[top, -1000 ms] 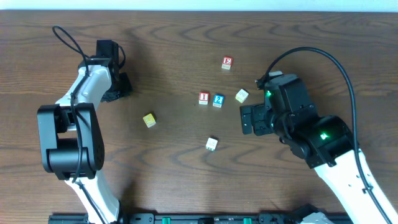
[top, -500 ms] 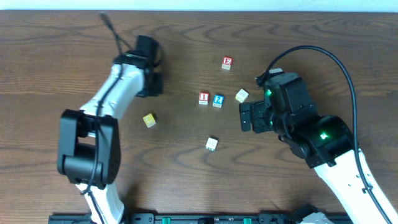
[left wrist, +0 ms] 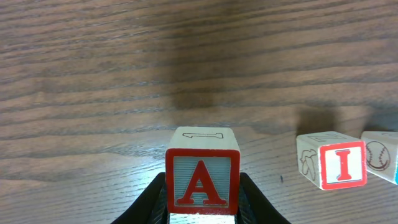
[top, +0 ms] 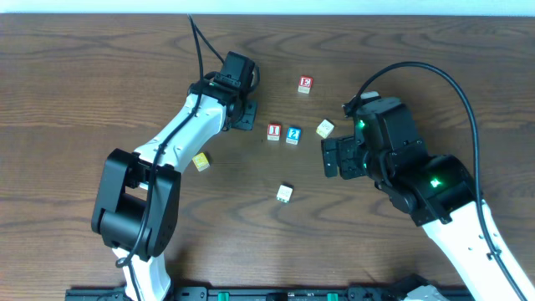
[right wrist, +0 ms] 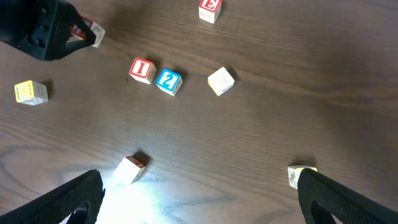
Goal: Spell out Ai2
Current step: 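Carry red A block right and lower it left of the I block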
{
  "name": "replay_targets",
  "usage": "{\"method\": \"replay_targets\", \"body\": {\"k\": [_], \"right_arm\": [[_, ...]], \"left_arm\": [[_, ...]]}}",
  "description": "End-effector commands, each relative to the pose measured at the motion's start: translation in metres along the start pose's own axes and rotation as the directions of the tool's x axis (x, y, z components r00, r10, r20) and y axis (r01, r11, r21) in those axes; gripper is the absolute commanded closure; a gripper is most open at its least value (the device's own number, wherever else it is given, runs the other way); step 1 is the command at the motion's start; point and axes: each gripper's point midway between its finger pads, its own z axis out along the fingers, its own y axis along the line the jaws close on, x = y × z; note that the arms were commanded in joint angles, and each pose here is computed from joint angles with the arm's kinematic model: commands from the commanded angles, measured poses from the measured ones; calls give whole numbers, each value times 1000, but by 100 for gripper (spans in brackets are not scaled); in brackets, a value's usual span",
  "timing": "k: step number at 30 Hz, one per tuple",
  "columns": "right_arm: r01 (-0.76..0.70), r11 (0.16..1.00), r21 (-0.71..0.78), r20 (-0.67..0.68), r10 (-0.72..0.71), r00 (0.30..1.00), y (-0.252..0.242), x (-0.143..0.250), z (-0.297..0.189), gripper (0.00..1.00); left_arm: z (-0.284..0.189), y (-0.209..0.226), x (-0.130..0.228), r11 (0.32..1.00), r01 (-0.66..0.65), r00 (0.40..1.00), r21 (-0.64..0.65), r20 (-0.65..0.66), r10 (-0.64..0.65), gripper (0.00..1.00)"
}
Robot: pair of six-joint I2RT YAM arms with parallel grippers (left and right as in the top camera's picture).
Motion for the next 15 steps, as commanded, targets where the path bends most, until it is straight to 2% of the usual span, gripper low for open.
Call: {"method": "replay_targets", "body": {"k": [1,9,15], "right_arm": [[21,1000,9,2,-21,1000,-3,-1,1,1],[36,999,6,22,-36,999,-3,-7,1,1],[30,999,14,9,-30,1000,-5,-6,6,1]], "left_arm": [[3,-12,-4,999,-19,1000,30,3,19,94],[21,-34,7,997,-62,998,46,-27,64,94],[27,-32,10,999,-27,999,23,-41,28,94]]}}
